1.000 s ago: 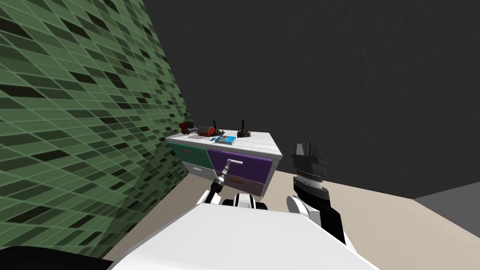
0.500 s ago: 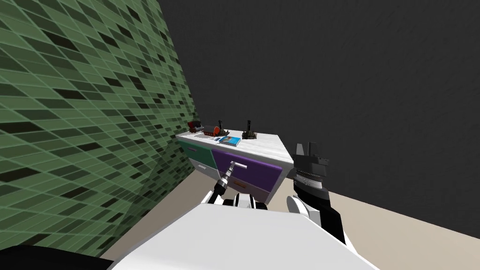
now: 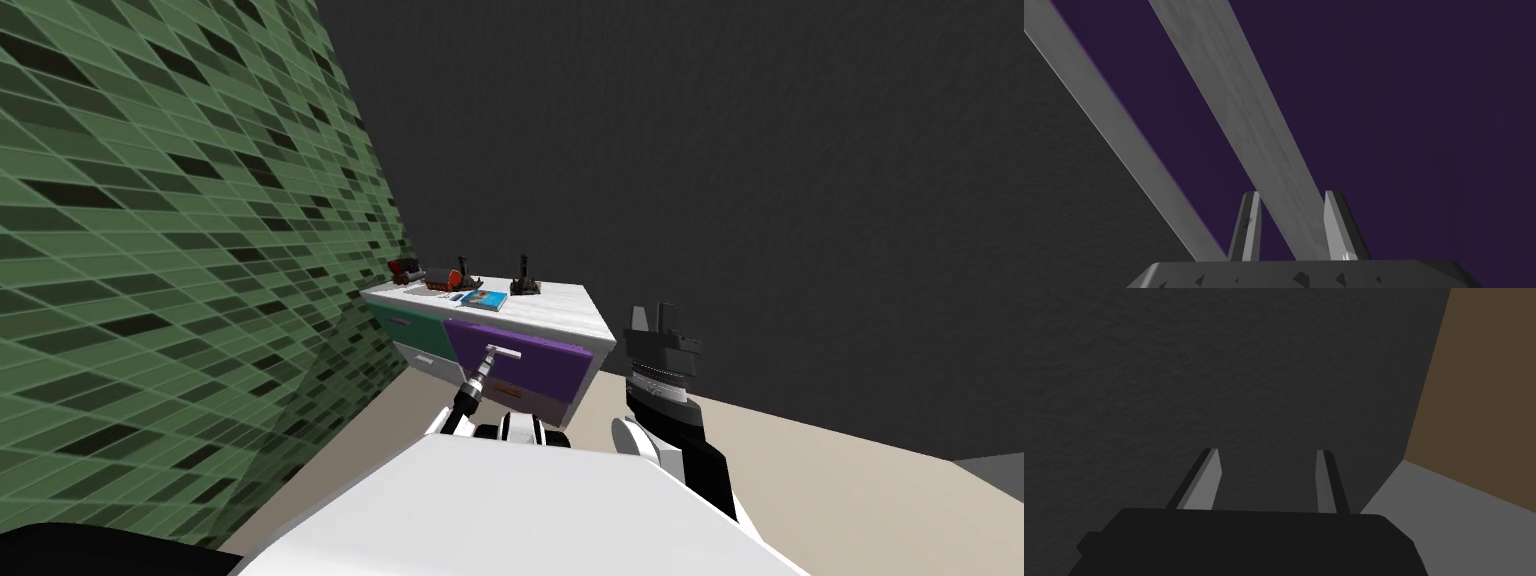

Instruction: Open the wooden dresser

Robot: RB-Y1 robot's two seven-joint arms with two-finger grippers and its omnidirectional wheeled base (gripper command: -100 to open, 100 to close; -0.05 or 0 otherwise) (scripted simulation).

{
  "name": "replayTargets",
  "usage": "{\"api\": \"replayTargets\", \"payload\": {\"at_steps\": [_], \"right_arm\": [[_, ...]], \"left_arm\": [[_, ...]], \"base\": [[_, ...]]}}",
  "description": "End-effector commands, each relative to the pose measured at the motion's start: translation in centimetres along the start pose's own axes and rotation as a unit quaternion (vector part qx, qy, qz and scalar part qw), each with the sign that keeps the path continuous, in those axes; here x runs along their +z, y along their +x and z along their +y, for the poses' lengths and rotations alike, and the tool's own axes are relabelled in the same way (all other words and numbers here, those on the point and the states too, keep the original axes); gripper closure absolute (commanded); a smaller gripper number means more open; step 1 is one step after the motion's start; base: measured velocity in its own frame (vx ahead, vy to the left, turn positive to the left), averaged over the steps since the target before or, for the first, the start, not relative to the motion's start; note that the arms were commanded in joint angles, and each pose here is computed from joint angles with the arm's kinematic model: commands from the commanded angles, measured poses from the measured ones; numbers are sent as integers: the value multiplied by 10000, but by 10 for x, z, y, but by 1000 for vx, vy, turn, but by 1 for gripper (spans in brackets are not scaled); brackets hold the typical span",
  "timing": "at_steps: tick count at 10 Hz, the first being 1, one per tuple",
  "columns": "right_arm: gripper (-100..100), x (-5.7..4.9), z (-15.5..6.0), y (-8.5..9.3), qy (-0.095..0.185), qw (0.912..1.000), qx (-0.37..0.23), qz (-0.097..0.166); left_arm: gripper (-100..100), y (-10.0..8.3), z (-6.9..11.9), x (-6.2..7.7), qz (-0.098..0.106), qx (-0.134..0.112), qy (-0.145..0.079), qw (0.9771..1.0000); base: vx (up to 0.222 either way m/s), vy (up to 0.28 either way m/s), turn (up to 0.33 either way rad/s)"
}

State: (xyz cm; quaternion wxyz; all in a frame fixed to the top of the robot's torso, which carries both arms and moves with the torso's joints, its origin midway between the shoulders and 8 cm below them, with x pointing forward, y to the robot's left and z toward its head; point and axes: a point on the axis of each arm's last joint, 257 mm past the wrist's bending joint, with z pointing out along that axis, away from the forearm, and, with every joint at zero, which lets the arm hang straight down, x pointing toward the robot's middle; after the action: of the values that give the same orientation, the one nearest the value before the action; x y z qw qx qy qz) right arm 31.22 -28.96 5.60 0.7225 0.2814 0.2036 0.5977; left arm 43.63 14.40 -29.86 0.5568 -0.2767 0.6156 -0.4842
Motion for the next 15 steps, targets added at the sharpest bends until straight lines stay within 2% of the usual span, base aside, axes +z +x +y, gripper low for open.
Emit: {"api": "replayTargets", "payload": {"at_steps": [1,5,6,9,10,15], "right_arm": [[0,0,0,0,0,10000,0,0],[0,0,0,0,0,10000,-1,0],[0,0,0,0,0,10000,-1,0],[0,0,0,0,0,10000,-1,0],[0,0,0,0,0,10000,-1,0],[0,0,0,0,0,10000,0,0]], "left_arm": [[100,-21,14,1,-240,38,-124,9996],[100,-55,33,-4,-609,50,-295,9977],[100,-51,28,-2,-558,41,-244,9981],[100,-58,27,-2,-568,60,-324,9978],[100,-55,25,-1,-560,45,-283,9980],[100,-54,21,-11,-516,61,-290,9982]], "base": [[-91,4,-202],[-79,-2,-198],[-37,-2,-29],[-156,4,32],[-73,-9,7],[-184,20,27]]}}
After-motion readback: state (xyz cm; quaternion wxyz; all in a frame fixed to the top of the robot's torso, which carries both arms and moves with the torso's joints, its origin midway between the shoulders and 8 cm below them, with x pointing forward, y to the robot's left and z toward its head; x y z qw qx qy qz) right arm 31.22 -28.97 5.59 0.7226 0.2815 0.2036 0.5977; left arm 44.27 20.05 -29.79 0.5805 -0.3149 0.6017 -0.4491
